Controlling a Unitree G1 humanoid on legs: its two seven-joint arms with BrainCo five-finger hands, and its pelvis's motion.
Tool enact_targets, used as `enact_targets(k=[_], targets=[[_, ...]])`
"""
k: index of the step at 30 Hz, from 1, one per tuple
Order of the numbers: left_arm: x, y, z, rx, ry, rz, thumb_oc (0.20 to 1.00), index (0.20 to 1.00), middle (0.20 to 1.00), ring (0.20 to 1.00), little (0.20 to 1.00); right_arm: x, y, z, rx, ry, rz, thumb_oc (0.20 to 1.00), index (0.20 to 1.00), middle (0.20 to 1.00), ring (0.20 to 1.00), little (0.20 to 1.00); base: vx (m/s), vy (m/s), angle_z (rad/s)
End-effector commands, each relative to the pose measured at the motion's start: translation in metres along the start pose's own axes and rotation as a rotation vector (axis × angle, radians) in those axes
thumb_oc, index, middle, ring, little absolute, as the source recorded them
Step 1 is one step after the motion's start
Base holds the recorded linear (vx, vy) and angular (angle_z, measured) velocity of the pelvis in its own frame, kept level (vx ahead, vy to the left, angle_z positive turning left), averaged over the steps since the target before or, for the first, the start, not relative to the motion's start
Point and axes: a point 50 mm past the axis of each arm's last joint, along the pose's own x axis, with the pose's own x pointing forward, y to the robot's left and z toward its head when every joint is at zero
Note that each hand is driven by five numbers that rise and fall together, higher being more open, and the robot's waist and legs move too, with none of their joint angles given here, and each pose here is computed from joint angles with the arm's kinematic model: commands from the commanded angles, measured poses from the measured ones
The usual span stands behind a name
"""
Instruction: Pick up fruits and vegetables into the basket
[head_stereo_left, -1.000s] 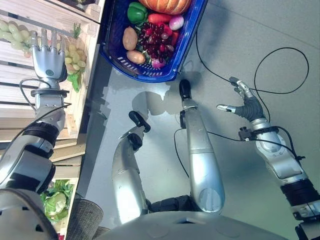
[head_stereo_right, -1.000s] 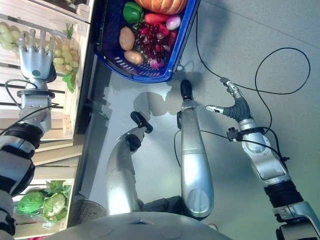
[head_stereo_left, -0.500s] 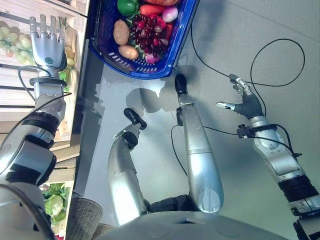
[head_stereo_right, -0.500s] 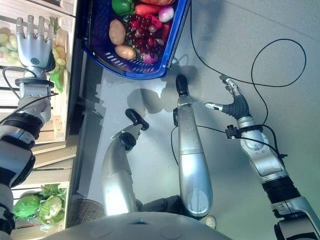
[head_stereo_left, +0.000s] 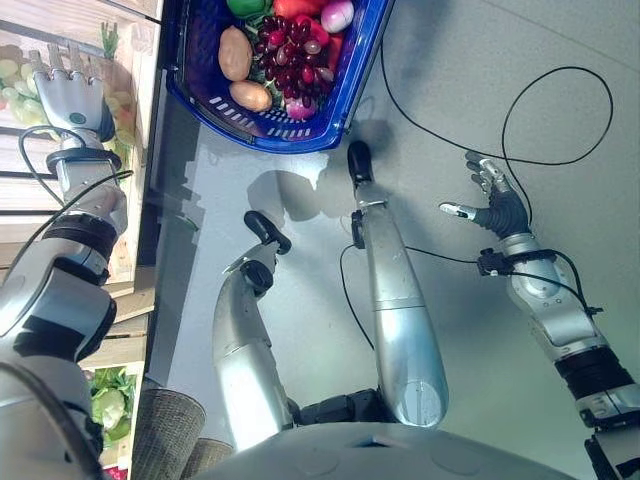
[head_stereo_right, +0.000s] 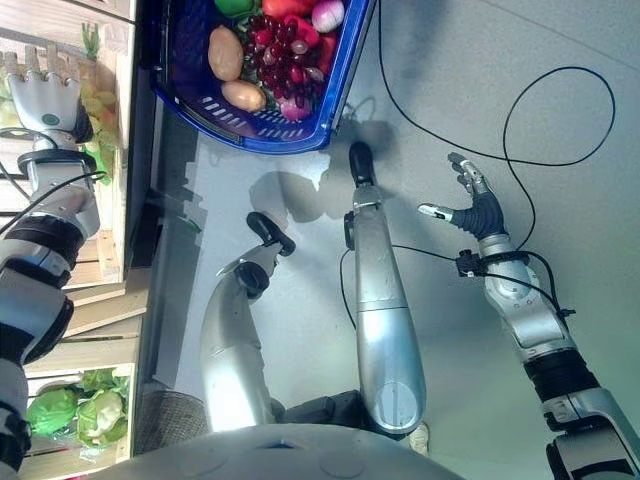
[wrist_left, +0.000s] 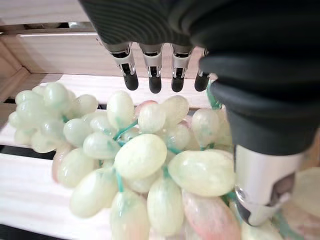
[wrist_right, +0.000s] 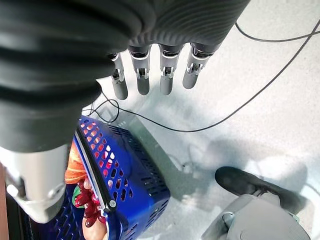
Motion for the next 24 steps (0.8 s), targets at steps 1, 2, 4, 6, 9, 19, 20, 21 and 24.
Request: enact_targets(k=[1,2,4,6,9,19,20,21,24], targets=[[-0.013,-0.031,-0.034,0.128,0.134,-0.149,1.0,1.0,1.0,1.0,1.0,-0.002,0.01,0.001,0.058,-0.039,0.017,1.0,1.0,1.0,1.0,1.0,0.0,0.0,0.0],[-0.014,-0.033,-0.035,0.136,0.139,-0.162,1.0,1.0,1.0,1.0,1.0,-0.002,0.01,0.001,0.058,-0.04,0.016,1.0,1.0,1.0,1.0,1.0,0.0,0.0,0.0],[-0.016,-0.035,-0.036,0.148,0.148,-0.193,1.0,1.0,1.0,1.0,1.0,-0.002,0.01,-0.001,0.061,-0.039,0.014,1.0,1.0,1.0,1.0,1.0,0.0,0.0,0.0],[-0.016,-0.038,-0.036,0.146,0.147,-0.225,1.0,1.0,1.0,1.0,1.0,-0.001,0.011,-0.001,0.063,-0.041,0.013,1.0,1.0,1.0,1.0,1.0,0.0,0.0,0.0],[-0.02,-0.044,-0.035,0.143,0.145,-0.305,1.0,1.0,1.0,1.0,1.0,-0.002,0.011,-0.002,0.063,-0.038,0.017,1.0,1.0,1.0,1.0,1.0,0.0,0.0,0.0],[-0.036,-0.065,-0.03,0.15,0.131,-0.532,1.0,1.0,1.0,1.0,1.0,-0.001,0.009,-0.002,0.059,-0.043,0.023,1.0,1.0,1.0,1.0,1.0,0.0,0.0,0.0],[-0.036,-0.065,-0.03,0.163,0.13,-0.535,1.0,1.0,1.0,1.0,1.0,0.0,0.009,-0.002,0.06,-0.043,0.022,1.0,1.0,1.0,1.0,1.0,0.0,0.0,0.0],[-0.036,-0.065,-0.03,0.186,0.125,-0.535,1.0,1.0,1.0,1.0,1.0,0.0,0.008,-0.002,0.06,-0.045,0.021,1.0,1.0,1.0,1.0,1.0,0.0,0.0,0.0],[-0.038,-0.066,-0.028,0.208,0.115,-0.531,1.0,1.0,1.0,1.0,1.0,0.0,0.008,-0.003,0.06,-0.044,0.018,1.0,1.0,1.0,1.0,1.0,0.0,0.0,0.0]])
